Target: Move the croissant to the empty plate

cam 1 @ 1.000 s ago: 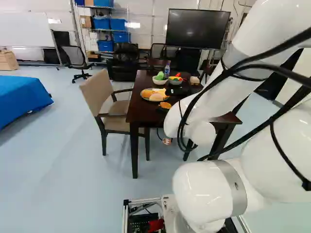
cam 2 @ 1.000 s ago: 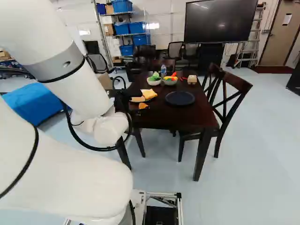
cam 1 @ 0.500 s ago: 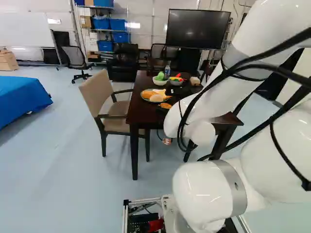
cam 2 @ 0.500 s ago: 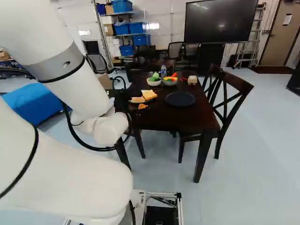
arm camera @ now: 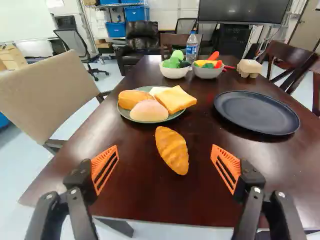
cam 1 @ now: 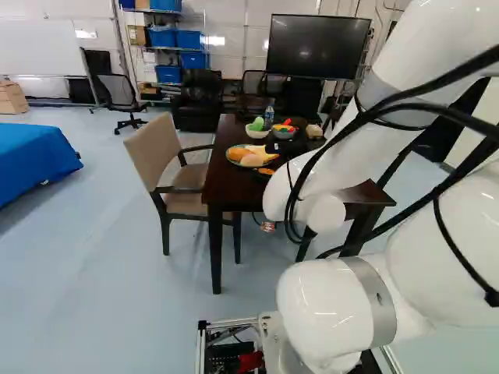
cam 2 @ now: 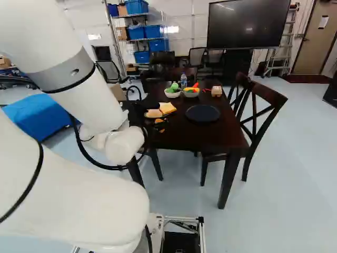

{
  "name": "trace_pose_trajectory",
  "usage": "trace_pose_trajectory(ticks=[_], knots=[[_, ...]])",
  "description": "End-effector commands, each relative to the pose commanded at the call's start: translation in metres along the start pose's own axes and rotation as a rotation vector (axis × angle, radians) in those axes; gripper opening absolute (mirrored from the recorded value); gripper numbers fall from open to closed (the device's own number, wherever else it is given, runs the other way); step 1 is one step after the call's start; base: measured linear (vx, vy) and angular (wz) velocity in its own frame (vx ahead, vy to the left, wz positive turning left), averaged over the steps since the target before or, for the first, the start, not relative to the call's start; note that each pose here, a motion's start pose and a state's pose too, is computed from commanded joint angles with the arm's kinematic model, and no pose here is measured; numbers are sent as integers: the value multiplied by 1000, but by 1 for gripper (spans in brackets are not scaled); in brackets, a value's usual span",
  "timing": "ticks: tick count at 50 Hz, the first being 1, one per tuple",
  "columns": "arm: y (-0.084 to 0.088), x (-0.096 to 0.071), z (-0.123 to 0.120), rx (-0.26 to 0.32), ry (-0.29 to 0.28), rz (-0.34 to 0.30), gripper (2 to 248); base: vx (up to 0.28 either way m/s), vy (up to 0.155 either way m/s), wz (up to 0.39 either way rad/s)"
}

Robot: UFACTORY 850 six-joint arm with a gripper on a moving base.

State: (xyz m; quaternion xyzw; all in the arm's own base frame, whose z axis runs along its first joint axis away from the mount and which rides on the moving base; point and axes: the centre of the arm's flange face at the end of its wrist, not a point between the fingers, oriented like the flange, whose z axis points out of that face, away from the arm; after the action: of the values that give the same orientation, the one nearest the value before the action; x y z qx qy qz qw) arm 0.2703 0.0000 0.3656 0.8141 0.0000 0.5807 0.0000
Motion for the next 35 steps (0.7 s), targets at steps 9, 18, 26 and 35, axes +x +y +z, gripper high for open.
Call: trace_pose_trajectory(ticks=[9, 18, 26, 35], knots=[[0, 0, 0, 0, 0, 0, 247, 92, 0, 0], [0, 0, 0, 0, 0, 0, 247, 90, -2, -3], [0, 0, 0, 0, 0, 0, 247, 85, 2, 0], [0, 0, 0, 0, 0, 0, 247, 60, -2, 0]])
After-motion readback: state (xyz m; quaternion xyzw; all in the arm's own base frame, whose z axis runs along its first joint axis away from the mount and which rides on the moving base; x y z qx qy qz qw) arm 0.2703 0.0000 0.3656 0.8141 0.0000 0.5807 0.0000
